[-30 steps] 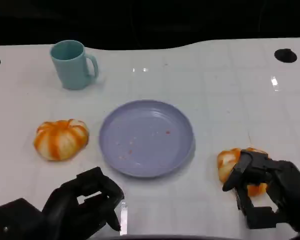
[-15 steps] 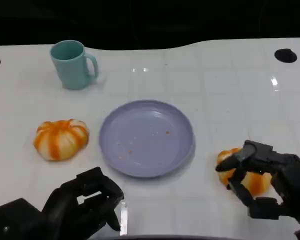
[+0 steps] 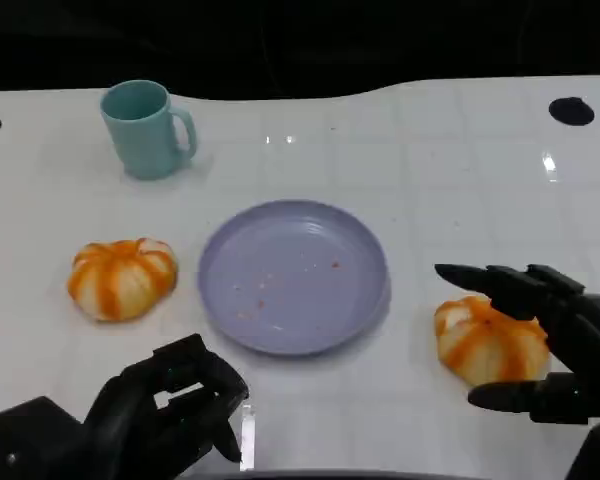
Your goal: Grasp the bread from the table and place it into the plate.
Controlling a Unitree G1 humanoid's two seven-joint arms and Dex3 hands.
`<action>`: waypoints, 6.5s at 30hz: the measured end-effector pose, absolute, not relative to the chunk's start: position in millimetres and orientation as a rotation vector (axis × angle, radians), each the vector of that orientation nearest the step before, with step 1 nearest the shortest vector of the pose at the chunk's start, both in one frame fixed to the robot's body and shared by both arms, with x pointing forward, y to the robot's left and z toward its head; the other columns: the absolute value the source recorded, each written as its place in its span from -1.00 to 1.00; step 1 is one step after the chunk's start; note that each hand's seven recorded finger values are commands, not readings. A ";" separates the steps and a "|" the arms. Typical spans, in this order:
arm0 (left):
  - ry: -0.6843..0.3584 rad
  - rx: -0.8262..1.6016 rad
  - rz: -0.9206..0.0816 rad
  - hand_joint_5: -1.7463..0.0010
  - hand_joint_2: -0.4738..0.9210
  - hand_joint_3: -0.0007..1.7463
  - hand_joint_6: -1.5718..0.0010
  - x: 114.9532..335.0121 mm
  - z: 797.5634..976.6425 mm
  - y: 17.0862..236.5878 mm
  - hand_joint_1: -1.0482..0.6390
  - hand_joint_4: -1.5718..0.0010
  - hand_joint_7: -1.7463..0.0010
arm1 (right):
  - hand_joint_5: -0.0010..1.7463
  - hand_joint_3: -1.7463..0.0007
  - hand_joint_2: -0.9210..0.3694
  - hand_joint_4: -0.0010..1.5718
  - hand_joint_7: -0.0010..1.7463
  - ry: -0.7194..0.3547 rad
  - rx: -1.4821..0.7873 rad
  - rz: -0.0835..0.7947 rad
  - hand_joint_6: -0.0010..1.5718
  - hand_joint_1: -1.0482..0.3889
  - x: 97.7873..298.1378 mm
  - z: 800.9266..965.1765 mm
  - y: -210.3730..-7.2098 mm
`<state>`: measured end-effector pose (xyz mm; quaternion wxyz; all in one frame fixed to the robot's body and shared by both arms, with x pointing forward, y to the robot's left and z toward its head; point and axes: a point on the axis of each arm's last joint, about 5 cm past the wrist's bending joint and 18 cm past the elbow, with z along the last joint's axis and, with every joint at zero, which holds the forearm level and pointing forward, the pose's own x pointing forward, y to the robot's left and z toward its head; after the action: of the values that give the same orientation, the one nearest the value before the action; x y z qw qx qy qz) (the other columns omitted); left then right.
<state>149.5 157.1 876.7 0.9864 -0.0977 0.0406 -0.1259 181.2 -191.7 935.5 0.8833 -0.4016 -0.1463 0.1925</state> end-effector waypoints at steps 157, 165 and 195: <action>0.069 -0.215 -0.279 -1.00 1.00 -0.65 0.26 138.0 887.5 139.8 -0.43 0.17 -0.71 | -0.66 0.67 -1.00 -1.00 -0.99 -0.530 -1.084 0.609 -0.74 -0.57 297.5 925.4 -41.9; 0.065 -0.204 -0.281 -1.00 1.00 -0.64 0.25 138.8 888.0 139.5 -0.45 0.16 -0.71 | -0.75 0.71 -1.00 -1.00 -0.98 -0.488 -1.049 0.675 -0.79 -0.65 284.0 939.1 -59.7; 0.056 -0.215 -0.275 -1.00 1.00 -0.64 0.26 142.3 889.2 140.3 -0.42 0.14 -0.76 | 0.73 -0.48 -0.32 -0.04 0.38 -0.521 -0.275 0.502 -0.06 0.41 200.3 903.6 -153.2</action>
<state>142.3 140.3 889.2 0.9844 -0.1069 0.0280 -0.1367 200.3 -153.2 903.6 0.9260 -0.1340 -0.2543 0.2447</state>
